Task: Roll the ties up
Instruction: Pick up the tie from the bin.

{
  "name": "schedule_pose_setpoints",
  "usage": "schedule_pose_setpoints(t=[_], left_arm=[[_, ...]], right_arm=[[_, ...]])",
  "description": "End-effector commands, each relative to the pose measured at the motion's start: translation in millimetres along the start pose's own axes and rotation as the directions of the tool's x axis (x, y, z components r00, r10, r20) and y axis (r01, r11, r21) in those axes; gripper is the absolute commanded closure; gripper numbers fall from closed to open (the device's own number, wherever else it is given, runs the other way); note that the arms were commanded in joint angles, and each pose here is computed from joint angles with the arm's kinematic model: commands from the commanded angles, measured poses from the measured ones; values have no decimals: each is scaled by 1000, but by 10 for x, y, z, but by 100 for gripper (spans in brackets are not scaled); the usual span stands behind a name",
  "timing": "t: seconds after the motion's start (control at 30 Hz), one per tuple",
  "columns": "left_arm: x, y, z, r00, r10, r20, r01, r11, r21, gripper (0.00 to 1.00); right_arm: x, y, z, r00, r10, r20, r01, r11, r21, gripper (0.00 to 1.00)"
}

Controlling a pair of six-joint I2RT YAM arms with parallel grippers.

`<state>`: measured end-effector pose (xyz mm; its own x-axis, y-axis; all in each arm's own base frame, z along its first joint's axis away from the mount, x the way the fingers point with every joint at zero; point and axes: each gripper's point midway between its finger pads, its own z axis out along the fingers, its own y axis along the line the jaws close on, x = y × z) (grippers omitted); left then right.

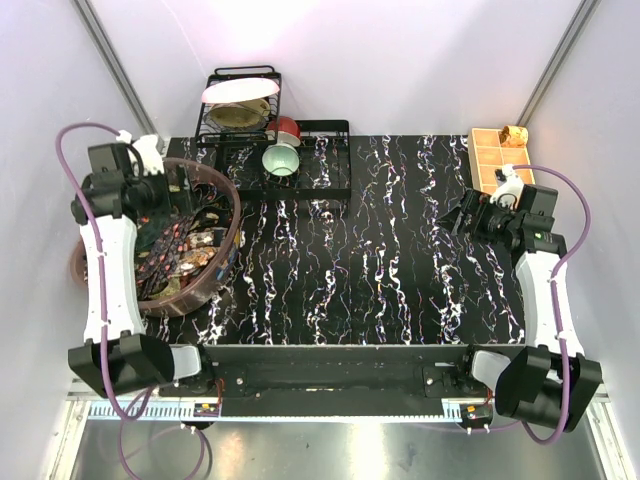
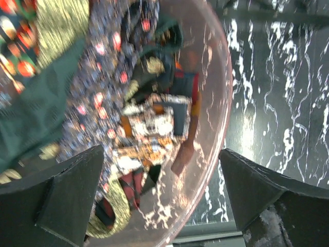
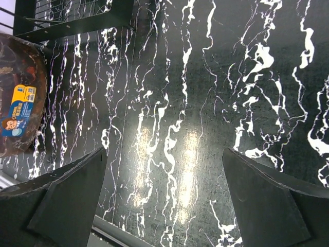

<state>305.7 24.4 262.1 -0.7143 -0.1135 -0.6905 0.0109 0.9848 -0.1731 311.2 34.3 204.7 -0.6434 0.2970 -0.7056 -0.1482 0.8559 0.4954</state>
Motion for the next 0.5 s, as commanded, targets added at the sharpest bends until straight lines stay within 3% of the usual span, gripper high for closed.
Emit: schedule_pose_setpoints(t=[0.0,0.17,0.47], left_arm=[[-410,-5,-58,996,45,74,-48,998,49,1],[-606,147,70,995,79,68,-85,992,93,1],[-955,765,634,991,128,39,-131,985,111,1]], right_arm=[[-181,90,-3,999,-36,34,37,998,-45,0],[-137,124,46,1000,-24,-6,23,996,-90,0],[-98,82,105,999,-13,-31,10,995,-95,0]])
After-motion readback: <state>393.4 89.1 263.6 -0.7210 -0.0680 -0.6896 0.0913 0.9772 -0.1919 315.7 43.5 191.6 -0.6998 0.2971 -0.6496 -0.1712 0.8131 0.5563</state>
